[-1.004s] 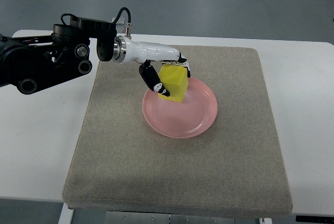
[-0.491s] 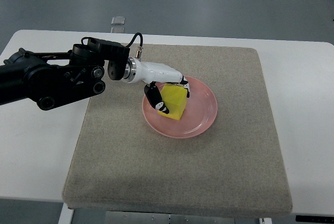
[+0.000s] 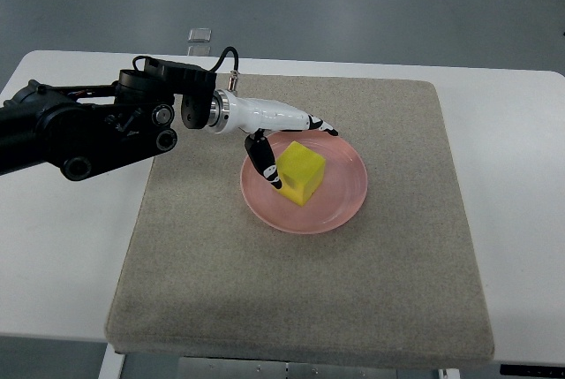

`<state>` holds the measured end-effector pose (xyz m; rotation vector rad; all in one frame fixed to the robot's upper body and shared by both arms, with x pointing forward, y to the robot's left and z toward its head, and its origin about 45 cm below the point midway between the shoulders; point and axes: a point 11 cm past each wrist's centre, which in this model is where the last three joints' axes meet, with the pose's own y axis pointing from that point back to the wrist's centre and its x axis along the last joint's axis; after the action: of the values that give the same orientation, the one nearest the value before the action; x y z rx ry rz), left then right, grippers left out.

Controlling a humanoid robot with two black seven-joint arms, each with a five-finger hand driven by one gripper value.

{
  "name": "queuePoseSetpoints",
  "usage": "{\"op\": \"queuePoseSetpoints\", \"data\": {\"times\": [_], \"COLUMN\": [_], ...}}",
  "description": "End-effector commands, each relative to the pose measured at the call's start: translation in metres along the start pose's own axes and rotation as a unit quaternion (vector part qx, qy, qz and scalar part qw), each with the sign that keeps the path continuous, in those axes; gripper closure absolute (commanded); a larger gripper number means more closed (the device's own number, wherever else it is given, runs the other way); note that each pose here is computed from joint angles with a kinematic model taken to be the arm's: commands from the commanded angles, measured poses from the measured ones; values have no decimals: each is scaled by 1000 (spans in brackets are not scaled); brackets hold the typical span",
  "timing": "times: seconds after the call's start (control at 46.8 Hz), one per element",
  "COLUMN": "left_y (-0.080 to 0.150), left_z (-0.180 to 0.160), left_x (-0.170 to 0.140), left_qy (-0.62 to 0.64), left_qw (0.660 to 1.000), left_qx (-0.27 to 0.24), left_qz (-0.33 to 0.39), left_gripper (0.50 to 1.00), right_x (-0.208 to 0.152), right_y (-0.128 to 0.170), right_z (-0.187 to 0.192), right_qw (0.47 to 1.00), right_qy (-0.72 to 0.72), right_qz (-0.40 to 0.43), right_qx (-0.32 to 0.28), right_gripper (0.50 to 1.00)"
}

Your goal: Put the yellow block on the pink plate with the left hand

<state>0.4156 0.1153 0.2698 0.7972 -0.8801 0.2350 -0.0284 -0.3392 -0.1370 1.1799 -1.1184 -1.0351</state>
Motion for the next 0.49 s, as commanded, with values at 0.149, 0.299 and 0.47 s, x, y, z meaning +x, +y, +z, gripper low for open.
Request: {"op": "queuePoseSetpoints", "data": {"times": [0.149,0.299,0.47], "left_y": [17,24,32], "left_z": [-15,-34,-60], "left_x": [13,24,38], "left_qy": [101,166,308], "left_qw": [994,984,945], "left_qx": [-10,-2,-9], "left_qz": [36,65,110], "left_gripper": [506,506,506], "right_x": [0,0,0], "right_y": [0,0,0], "right_z": [0,0,0], "right_qw": [1000,1000,1000], "right_qy": [0,0,0], "right_qz": [0,0,0], "right_qx": [0,0,0], "right_gripper": [576,576,576]}}
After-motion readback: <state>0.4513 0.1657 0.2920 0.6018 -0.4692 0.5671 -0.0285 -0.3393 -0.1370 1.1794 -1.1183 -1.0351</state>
